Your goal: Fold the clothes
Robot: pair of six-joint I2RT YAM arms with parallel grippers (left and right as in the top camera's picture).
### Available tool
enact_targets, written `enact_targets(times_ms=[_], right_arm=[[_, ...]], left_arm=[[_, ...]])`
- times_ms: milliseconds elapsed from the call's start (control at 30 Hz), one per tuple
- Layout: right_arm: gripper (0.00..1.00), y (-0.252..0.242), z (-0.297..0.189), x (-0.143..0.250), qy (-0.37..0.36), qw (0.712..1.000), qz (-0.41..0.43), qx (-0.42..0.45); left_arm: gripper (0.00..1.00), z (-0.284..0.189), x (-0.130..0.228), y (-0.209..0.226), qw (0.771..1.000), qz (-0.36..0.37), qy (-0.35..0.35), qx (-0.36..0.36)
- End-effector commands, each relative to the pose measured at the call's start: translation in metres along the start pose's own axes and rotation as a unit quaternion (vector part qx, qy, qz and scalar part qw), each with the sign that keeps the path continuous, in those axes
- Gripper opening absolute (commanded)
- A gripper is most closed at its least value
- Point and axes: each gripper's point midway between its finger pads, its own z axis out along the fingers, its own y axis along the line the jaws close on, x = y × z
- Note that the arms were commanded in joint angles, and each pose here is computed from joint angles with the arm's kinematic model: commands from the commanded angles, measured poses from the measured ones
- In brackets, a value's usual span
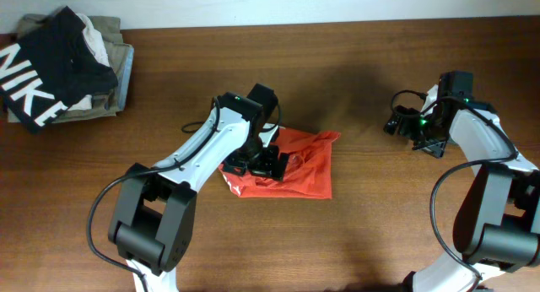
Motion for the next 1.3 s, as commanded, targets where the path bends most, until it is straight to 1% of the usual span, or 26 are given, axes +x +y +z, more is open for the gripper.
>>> enact_targets(times_ms=[0, 33, 67, 100, 133, 167, 200, 267, 300, 367, 400, 567, 600, 633, 667, 700, 833, 867, 967, 1000, 1100, 1133, 1167, 1200, 1233, 1267], right_arm=[[0.99, 0.002, -0.009, -0.008, -0.017, 1.0, 0.001, 0.0], [0.99, 0.002, -0.009, -0.008, -0.017, 1.0, 0.001, 0.0], [0.99, 0.002, -0.009, -0.008, -0.017, 1.0, 0.001, 0.0], [0.99, 0.002, -0.009, -0.008, -0.017, 1.0, 0.001, 0.0], [0.99, 0.002, -0.009, -0.008, -0.017, 1.0, 0.001, 0.0], [0.99, 0.002, -0.009, -0.008, -0.017, 1.0, 0.001, 0.0], [0.99, 0.002, -0.009, -0.008, -0.017, 1.0, 0.001, 0.0], [0.99, 0.002, -0.009, -0.008, -0.017, 1.0, 0.001, 0.0], [0.99, 0.002, -0.009, -0.008, -0.017, 1.0, 0.0, 0.0], [0.99, 0.002, -0.009, -0.008, -0.017, 1.0, 0.001, 0.0], [0.99, 0.002, -0.009, -0.008, -0.017, 1.0, 0.001, 0.0], [0.99, 0.002, -0.009, -0.008, -0.017, 1.0, 0.001, 0.0], [0.99, 0.002, -0.009, -0.008, -0.017, 1.0, 0.001, 0.0], [0.99, 0.002, -0.009, -0.008, -0.017, 1.0, 0.001, 0.0], [0.99, 0.002, -0.009, -0.008, -0.017, 1.0, 0.001, 0.0], [0.99, 0.002, -0.009, -0.008, -0.017, 1.0, 0.001, 0.0], [0.99, 0.002, -0.009, -0.008, -0.017, 1.0, 0.001, 0.0], [0.99, 0.002, -0.009, -0.008, -0.017, 1.0, 0.001, 0.0], [0.99, 0.002, -0.009, -0.008, -0.017, 1.0, 0.001, 0.0], [0.99, 0.002, -0.009, -0.008, -0.017, 1.0, 0.001, 0.0], [0.99, 0.002, -0.009, -0.008, -0.017, 1.0, 0.001, 0.0], [0.99, 0.002, -0.009, -0.008, -0.017, 1.0, 0.001, 0.0], [0.99, 0.002, -0.009, -0.008, -0.017, 1.0, 0.001, 0.0], [0.99, 0.002, -0.009, -0.008, -0.017, 1.0, 0.001, 0.0], [0.99, 0.002, -0.009, -0.008, -0.017, 1.0, 0.001, 0.0], [0.99, 0.002, -0.009, -0.008, -0.017, 1.0, 0.001, 0.0]], left_arm=[[0.62, 0.0, -0.005, 0.007, 1.0, -0.005, -0.014, -0.027], [0.43, 0.0, -0.009, 0.006, 0.999, -0.003, -0.023, -0.025], [0.33, 0.0, -0.017, 0.005, 0.999, -0.002, -0.038, -0.021], [0.33, 0.0, -0.017, 0.004, 0.999, -0.007, -0.04, -0.021], [0.29, 0.0, -0.017, 0.005, 0.999, -0.007, -0.039, -0.021], [0.04, 0.0, -0.017, 0.004, 0.999, -0.007, -0.039, -0.019], [0.0, 0.0, -0.015, -0.002, 0.999, -0.007, -0.034, -0.003], [0.0, -0.013, -0.011, -0.032, 0.997, -0.002, -0.023, 0.078], [0.0, -0.029, -0.014, -0.042, 0.995, 0.004, -0.033, 0.094], [0.0, -0.077, -0.022, -0.062, 0.991, 0.031, -0.084, 0.102], [0.0, -0.087, -0.024, -0.072, 0.989, 0.044, -0.098, 0.106], [0.01, -0.08, -0.01, -0.113, 0.985, 0.095, -0.093, 0.11], [0.02, -0.077, -0.004, -0.12, 0.985, 0.104, -0.086, 0.108], [0.06, -0.074, 0.001, -0.125, 0.985, 0.113, -0.081, 0.103], [0.09, -0.07, 0.0, -0.125, 0.987, 0.111, -0.09, 0.077], [0.1, -0.068, -0.01, -0.128, 0.986, 0.11, -0.119, 0.048], [0.11, -0.082, -0.056, -0.15, 0.964, 0.133, -0.222, 0.061], [0.11, -0.077, -0.067, -0.15, 0.961, 0.132, -0.237, 0.055], [0.11, -0.04, -0.099, -0.139, 0.961, 0.121, -0.249, 0.015], [0.11, -0.031, -0.116, -0.137, 0.956, 0.117, -0.268, 0.003], [0.11, -0.033, -0.147, -0.141, 0.938, 0.113, -0.327, -0.004], [0.13, -0.04, -0.158, -0.137, 0.93, 0.097, -0.355, -0.015], [0.17, -0.043, -0.164, -0.134, 0.926, 0.079, -0.369, -0.023], [0.29, -0.048, -0.169, -0.131, 0.92, 0.071, -0.385, -0.031], [0.43, -0.048, -0.171, -0.129, 0.918, 0.068, -0.388, -0.036], [0.87, -0.048, -0.172, -0.127, 0.919, 0.066, -0.387, -0.038]])
